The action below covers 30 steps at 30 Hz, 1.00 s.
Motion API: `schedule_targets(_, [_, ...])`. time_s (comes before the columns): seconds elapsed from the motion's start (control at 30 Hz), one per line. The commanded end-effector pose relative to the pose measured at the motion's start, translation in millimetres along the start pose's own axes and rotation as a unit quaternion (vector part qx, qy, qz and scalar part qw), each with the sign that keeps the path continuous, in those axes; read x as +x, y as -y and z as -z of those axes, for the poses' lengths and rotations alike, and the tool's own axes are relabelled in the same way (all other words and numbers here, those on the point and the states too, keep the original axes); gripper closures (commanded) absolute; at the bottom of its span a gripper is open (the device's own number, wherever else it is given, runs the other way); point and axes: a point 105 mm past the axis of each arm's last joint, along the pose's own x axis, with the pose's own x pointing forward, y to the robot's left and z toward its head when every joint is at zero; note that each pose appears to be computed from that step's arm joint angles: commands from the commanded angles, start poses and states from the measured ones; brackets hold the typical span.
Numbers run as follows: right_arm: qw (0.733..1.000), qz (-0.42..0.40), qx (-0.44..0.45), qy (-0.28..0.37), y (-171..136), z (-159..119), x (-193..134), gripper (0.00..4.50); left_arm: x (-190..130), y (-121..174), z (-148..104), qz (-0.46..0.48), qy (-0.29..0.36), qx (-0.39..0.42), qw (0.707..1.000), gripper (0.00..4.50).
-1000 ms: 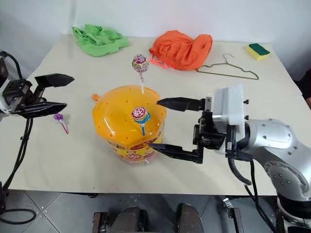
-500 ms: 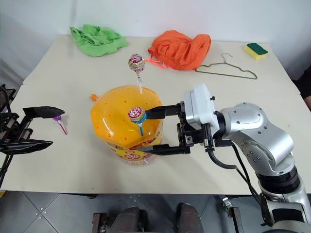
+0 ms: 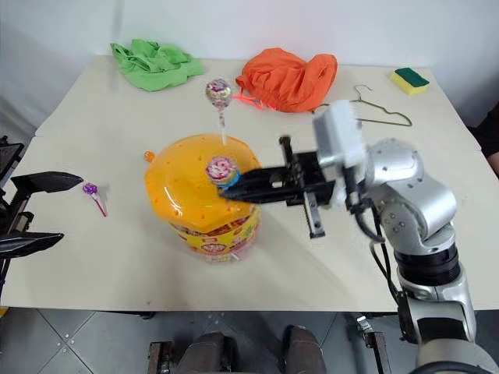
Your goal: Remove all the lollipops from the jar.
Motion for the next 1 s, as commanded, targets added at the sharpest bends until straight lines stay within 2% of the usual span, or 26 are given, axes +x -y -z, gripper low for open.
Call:
schedule_targets(0.03, [0.999, 0.019, -0.039, 0.022, 7.1, -21.6, -9.2, 4.49, -1.3, 11.0, -3.6, 0.052, 0.004, 0.015, 0.999, 0.00])
schedule_targets(0.2, [0.994, 0.092, -0.060, -0.018, 18.0, -39.1, -33.4, 4.49, 2.7, 6.9, -1.7, 0.056, 0.014, 0.016, 0.998, 0.00])
schedule_targets(0.27, [0.985, 0.156, -0.047, -0.058, 23.8, -40.7, -53.1, 4.49, 3.8, 4.9, -1.8, 0.059, 0.017, 0.016, 0.998, 0.00])
schedule_targets(0.43, [0.934, 0.284, 0.037, -0.212, 20.1, -2.7, -107.9, 4.49, 5.4, -1.0, -0.9, 0.058, 0.019, 0.016, 0.998, 0.00])
schedule_targets(0.5, [0.898, 0.326, 0.106, -0.275, 10.3, 23.1, -135.4, 4.49, 7.1, -3.7, -0.4, 0.060, 0.021, 0.017, 0.998, 0.00])
schedule_targets(0.57, [0.851, 0.367, 0.173, -0.334, -1.8, 49.8, -167.8, 4.49, 9.3, -6.3, 0.5, 0.063, 0.022, 0.018, 0.998, 0.00])
schedule_targets(0.63, [0.812, 0.396, 0.214, -0.372, -11.0, 67.2, -191.7, 4.49, 10.9, -8.2, 1.4, 0.065, 0.023, 0.019, 0.997, 0.00])
schedule_targets(0.83, [0.674, 0.481, 0.289, -0.481, -30.1, 115.9, -260.9, 4.49, 14.5, -11.1, 3.1, 0.069, 0.026, 0.022, 0.997, 0.00])
schedule_targets(0.87, [0.657, 0.489, 0.298, -0.491, -32.5, 121.6, -267.7, 4.49, 15.0, -11.2, 3.2, 0.070, 0.027, 0.023, 0.997, 0.00])
schedule_targets(1.0, [0.620, 0.509, 0.317, -0.506, -34.7, 134.6, -283.5, 4.49, 15.7, -10.6, 2.4, 0.071, 0.030, 0.027, 0.997, 0.00])
